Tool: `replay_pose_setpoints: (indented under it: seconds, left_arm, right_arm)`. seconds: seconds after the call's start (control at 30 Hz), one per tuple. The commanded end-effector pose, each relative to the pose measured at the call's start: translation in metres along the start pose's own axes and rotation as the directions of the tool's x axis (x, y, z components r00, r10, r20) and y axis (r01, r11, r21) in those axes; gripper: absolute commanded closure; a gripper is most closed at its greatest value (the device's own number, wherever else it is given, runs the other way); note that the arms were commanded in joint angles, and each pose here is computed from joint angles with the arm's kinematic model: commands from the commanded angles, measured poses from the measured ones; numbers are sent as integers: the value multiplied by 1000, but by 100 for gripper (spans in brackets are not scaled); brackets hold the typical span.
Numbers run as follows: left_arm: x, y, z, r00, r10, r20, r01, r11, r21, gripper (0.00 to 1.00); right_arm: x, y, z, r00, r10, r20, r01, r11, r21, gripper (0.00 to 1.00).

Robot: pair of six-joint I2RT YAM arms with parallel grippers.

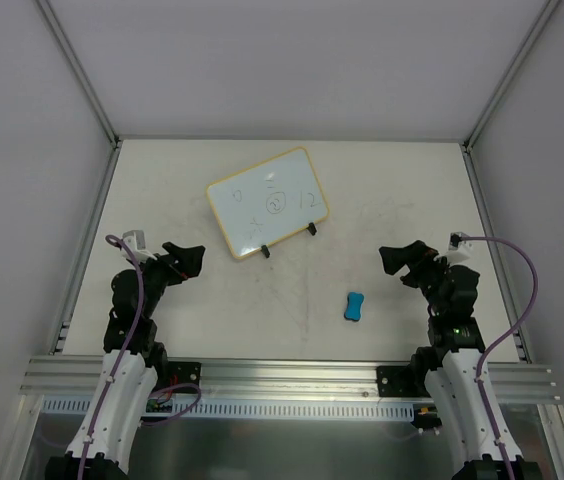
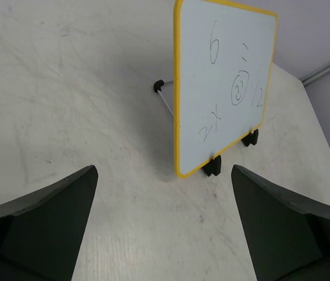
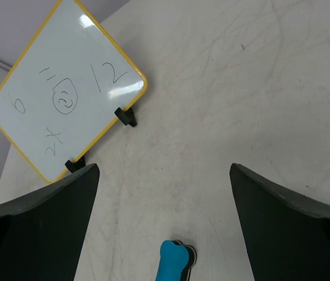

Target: Erase the whiteboard

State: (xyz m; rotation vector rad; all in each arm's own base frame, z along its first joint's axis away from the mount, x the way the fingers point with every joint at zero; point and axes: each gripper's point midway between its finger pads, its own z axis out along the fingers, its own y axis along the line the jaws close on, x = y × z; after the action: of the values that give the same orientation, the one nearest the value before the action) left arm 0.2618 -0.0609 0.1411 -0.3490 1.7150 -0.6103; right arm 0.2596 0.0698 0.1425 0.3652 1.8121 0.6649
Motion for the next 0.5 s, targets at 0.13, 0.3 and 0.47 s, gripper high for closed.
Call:
replay_pose_setpoints:
  seconds: [0.13, 0.3, 0.47]
  left_arm:
    - [-20, -14, 0, 998, 39, 45, -42, 998, 47, 1]
    - [-19, -14, 0, 998, 39, 43, -42, 998, 49, 1]
    - [-18, -15, 0, 998, 41, 37, -43, 998, 53, 1]
  right_arm:
    - [-7, 1, -1, 999, -40, 26, 40, 999, 1, 1]
    - [0, 2, 4, 997, -63, -54, 64, 998, 21, 1]
    - [12, 13, 8, 981, -101, -167, 107, 994, 29, 1]
